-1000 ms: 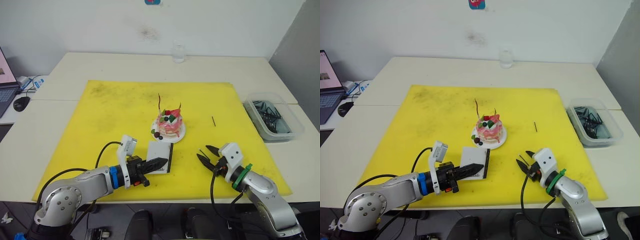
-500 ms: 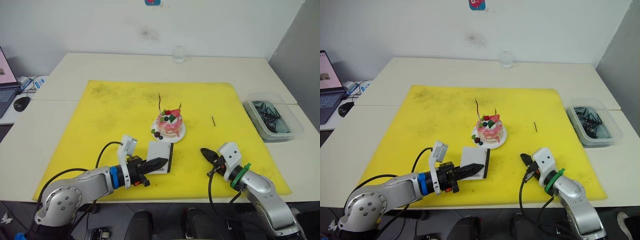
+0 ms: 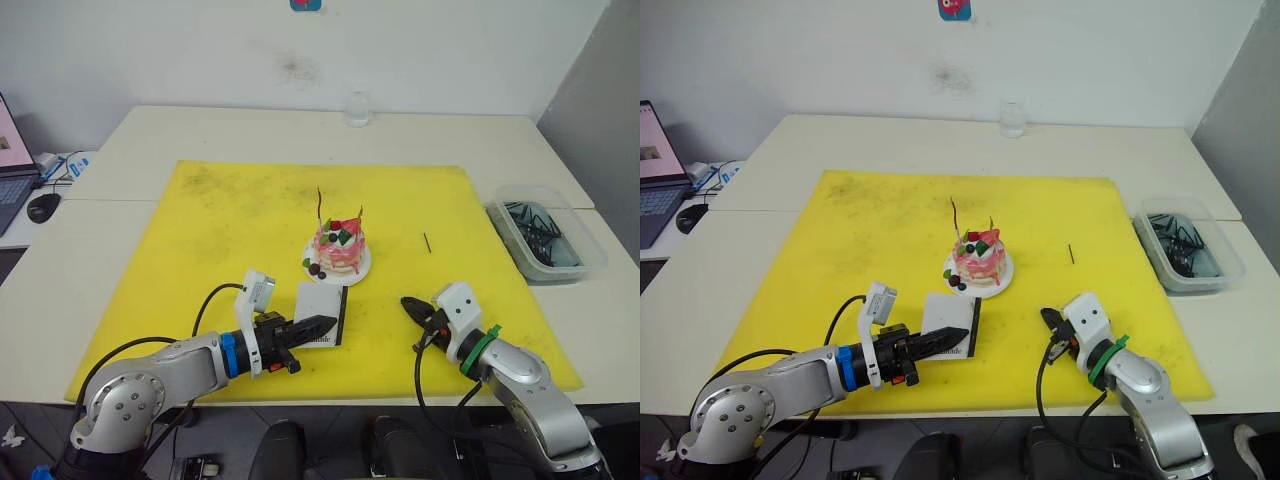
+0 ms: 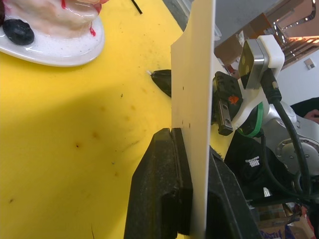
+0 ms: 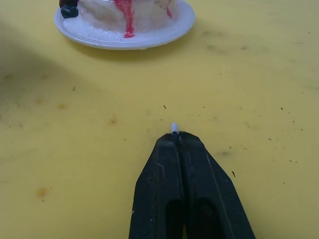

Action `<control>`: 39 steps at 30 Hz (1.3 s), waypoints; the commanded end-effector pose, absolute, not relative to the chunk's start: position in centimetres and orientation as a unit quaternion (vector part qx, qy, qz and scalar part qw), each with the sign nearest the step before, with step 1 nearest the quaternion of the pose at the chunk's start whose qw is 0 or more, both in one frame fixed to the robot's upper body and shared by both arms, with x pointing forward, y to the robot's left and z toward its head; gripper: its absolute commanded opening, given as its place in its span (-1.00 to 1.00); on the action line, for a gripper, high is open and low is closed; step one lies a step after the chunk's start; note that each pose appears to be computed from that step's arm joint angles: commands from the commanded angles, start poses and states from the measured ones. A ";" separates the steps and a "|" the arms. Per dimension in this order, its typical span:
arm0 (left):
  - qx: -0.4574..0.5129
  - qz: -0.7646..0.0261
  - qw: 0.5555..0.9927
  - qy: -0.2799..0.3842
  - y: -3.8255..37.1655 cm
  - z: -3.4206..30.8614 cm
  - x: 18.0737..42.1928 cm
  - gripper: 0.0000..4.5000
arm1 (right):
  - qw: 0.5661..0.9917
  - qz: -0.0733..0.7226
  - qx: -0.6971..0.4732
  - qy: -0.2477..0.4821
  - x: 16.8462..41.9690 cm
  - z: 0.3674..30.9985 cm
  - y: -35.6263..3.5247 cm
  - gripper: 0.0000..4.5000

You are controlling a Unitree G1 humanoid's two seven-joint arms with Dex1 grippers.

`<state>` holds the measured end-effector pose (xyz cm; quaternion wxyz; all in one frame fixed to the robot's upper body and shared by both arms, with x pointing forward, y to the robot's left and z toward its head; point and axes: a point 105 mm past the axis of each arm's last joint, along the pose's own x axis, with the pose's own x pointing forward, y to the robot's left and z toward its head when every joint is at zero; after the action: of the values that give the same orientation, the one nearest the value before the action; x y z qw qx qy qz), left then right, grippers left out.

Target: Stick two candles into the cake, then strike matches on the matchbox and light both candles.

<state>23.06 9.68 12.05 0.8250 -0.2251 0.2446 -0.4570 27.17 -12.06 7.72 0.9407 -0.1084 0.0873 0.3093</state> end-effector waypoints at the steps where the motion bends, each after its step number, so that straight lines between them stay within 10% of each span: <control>1: -0.215 -0.473 0.824 0.228 9.1 12.9 22.8 -1.00 | 0.945 0.292 -0.112 0.100 27.2 7.3 -12.8 -0.70; 3: -0.215 -0.473 0.823 0.228 9.1 12.9 22.8 -1.00 | 0.944 0.292 -0.118 0.100 27.2 7.3 -12.8 -0.41; 39: -0.215 -0.475 0.821 0.231 9.0 12.9 22.6 -1.00 | 0.945 0.308 -0.098 0.058 27.1 7.7 -11.3 -0.41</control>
<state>23.01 9.61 12.10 0.8251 -0.2231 0.2444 -0.4579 27.25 -12.05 7.69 0.9478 -0.0998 0.0624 0.2962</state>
